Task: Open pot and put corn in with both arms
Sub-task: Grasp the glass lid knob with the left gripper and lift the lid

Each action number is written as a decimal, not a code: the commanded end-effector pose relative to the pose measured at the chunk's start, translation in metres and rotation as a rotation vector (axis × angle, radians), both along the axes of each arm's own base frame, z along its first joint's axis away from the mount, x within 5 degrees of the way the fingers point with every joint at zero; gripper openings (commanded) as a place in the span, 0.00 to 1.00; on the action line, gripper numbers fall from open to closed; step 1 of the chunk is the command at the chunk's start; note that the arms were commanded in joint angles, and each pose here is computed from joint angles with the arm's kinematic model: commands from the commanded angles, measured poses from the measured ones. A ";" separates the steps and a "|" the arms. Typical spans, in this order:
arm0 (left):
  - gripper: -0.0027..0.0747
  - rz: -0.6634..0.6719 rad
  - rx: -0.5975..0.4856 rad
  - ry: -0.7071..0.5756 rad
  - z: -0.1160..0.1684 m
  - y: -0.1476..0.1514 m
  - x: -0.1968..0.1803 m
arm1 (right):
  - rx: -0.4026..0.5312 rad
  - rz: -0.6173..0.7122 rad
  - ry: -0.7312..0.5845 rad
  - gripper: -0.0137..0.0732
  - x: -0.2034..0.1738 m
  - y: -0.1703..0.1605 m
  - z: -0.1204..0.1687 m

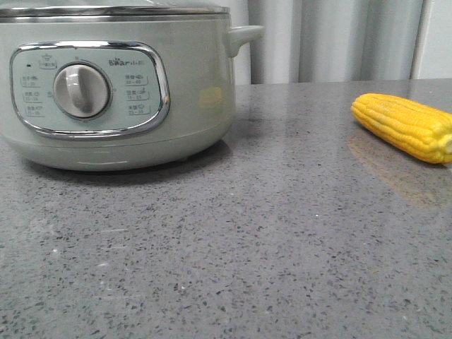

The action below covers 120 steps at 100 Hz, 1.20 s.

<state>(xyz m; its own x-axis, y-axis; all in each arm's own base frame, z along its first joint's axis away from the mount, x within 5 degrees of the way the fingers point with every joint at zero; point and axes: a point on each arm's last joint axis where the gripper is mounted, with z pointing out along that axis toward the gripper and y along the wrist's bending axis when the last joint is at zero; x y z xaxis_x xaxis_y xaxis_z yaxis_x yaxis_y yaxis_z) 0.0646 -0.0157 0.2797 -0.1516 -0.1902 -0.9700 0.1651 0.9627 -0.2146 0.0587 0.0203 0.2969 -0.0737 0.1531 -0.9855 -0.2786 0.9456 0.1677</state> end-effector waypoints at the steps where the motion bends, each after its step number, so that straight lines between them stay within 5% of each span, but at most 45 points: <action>1: 0.16 0.003 0.113 -0.061 0.037 0.000 0.015 | -0.092 -0.025 -0.020 0.16 0.016 0.001 0.034; 20: 0.66 -0.035 0.120 -0.034 0.073 -0.007 0.052 | -0.098 -0.024 -0.001 0.58 0.045 0.006 0.072; 35: 0.66 -0.090 0.122 -0.076 0.093 -0.021 0.085 | -0.101 -0.024 0.013 0.83 0.057 0.009 0.079; 73: 0.66 -0.228 0.084 -0.208 0.110 -0.106 0.164 | -0.104 -0.024 0.022 0.83 0.059 0.009 0.078; 120: 0.65 -0.240 0.125 -0.070 0.070 -0.150 0.234 | -0.124 0.000 0.099 0.83 0.057 0.011 0.071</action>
<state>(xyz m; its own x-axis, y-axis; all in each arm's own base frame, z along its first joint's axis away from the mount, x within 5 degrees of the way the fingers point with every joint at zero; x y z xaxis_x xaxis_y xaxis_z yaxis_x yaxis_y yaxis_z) 0.2974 -0.1657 0.3280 -0.1977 0.0294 -0.9798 0.4225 0.9045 -0.0582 0.1146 0.0326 0.3526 -0.2473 0.0259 -0.9686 -0.2753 0.9566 0.0958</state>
